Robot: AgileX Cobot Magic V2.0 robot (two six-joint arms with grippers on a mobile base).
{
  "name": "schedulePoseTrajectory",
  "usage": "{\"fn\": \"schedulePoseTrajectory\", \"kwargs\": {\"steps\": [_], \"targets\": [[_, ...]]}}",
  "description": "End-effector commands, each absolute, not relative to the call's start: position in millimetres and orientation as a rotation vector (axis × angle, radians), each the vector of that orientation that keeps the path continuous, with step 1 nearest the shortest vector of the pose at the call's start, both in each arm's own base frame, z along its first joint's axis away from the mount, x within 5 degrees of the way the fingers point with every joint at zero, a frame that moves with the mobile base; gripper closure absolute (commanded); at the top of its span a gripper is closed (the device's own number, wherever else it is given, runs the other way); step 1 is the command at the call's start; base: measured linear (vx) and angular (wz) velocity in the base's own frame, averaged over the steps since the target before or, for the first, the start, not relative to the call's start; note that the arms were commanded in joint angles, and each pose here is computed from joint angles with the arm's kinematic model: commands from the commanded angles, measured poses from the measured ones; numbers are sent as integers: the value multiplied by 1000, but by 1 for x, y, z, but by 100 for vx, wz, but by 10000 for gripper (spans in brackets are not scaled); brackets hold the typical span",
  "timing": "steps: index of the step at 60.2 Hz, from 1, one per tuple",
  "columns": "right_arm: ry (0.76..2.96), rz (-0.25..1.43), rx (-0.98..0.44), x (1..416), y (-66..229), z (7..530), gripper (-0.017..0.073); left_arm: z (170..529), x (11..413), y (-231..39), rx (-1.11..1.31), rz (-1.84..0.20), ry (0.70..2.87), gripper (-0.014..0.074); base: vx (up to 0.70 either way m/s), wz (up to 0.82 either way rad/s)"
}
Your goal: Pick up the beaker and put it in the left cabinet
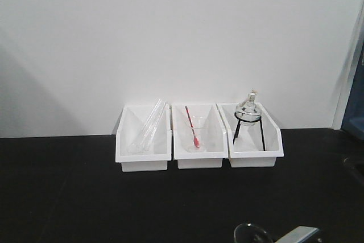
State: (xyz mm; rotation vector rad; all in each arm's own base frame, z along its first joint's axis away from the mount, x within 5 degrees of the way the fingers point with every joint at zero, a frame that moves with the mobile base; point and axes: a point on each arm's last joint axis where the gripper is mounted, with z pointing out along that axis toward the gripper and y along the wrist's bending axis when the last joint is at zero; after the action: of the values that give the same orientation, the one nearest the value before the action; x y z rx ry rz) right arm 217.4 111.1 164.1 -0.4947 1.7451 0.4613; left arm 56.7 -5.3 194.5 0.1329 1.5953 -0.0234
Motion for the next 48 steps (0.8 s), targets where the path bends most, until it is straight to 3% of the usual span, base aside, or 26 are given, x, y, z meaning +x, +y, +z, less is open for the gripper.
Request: {"fn": "schedulePoseTrajectory", "kwargs": {"steps": [1, 28, 48], "targets": [[1683, 454, -428, 204, 102, 203, 564, 199, 56, -6, 132, -41, 1503, 601, 0, 0], [1765, 277, -354, 115, 48, 268, 564, 199, 56, -6, 132, -41, 1503, 601, 0, 0], [1686, 246, -356, 96, 38, 276, 564, 199, 56, -6, 132, -41, 1503, 601, 0, 0]]}}
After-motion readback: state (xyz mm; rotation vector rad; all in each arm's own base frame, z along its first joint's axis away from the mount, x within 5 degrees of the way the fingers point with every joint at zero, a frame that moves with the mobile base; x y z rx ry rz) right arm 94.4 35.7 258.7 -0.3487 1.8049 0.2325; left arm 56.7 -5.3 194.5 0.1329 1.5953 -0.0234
